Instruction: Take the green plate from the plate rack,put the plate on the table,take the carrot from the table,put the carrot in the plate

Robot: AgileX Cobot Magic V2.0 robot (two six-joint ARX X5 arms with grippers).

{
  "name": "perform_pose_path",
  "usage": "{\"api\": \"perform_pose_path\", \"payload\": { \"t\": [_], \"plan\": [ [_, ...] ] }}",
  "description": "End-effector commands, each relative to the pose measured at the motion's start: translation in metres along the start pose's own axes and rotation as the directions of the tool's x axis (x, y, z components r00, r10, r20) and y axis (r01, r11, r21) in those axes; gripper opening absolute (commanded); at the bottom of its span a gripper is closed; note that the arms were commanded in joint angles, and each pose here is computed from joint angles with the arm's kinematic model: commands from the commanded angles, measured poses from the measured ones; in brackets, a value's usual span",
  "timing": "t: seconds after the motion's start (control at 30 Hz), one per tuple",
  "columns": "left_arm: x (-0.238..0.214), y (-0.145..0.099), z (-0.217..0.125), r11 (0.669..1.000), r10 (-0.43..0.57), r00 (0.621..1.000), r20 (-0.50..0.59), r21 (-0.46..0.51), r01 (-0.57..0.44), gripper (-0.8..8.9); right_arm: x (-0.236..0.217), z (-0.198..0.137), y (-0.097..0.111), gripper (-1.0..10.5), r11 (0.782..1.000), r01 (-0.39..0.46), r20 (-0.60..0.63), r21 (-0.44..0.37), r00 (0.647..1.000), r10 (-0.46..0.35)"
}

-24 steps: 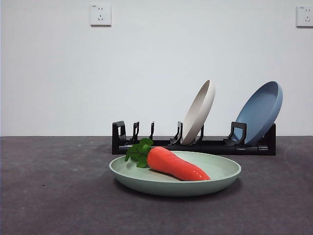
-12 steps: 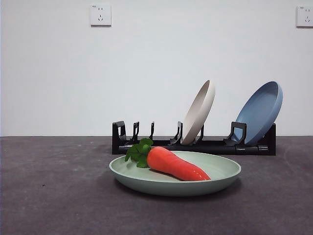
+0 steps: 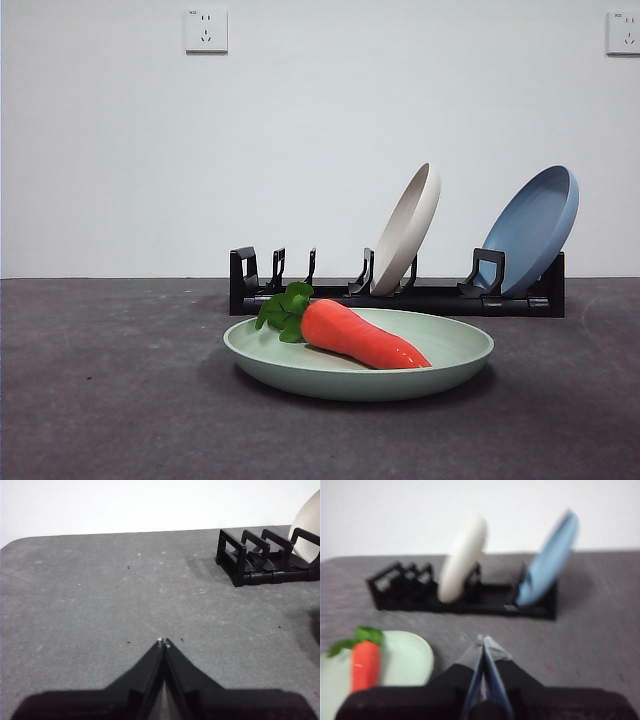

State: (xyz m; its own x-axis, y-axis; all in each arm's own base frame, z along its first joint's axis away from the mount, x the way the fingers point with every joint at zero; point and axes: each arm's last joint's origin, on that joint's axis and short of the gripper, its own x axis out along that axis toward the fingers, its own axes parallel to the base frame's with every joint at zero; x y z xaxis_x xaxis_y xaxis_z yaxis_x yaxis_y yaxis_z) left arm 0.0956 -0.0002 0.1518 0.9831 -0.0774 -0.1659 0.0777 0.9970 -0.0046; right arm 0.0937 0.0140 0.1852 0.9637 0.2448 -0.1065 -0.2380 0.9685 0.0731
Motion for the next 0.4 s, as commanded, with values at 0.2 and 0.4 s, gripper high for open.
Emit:
{"api": "perform_pose_path", "payload": {
  "t": [0.2,0.4],
  "plan": [
    [0.001,0.0,-0.004,1.0,0.003,1.0,-0.006,-0.011,-0.003,-0.03,0.005,-0.033,-0.003,0.0,0.996,0.024,-0.031,0.089,0.999,-0.021],
    [0.001,0.0,-0.004,1.0,0.003,1.0,-0.006,-0.011,-0.003,-0.03,0.005,-0.037,-0.003,0.0,0.995,0.028,-0.063,0.095,0.998,-0.022]
  ]
}}
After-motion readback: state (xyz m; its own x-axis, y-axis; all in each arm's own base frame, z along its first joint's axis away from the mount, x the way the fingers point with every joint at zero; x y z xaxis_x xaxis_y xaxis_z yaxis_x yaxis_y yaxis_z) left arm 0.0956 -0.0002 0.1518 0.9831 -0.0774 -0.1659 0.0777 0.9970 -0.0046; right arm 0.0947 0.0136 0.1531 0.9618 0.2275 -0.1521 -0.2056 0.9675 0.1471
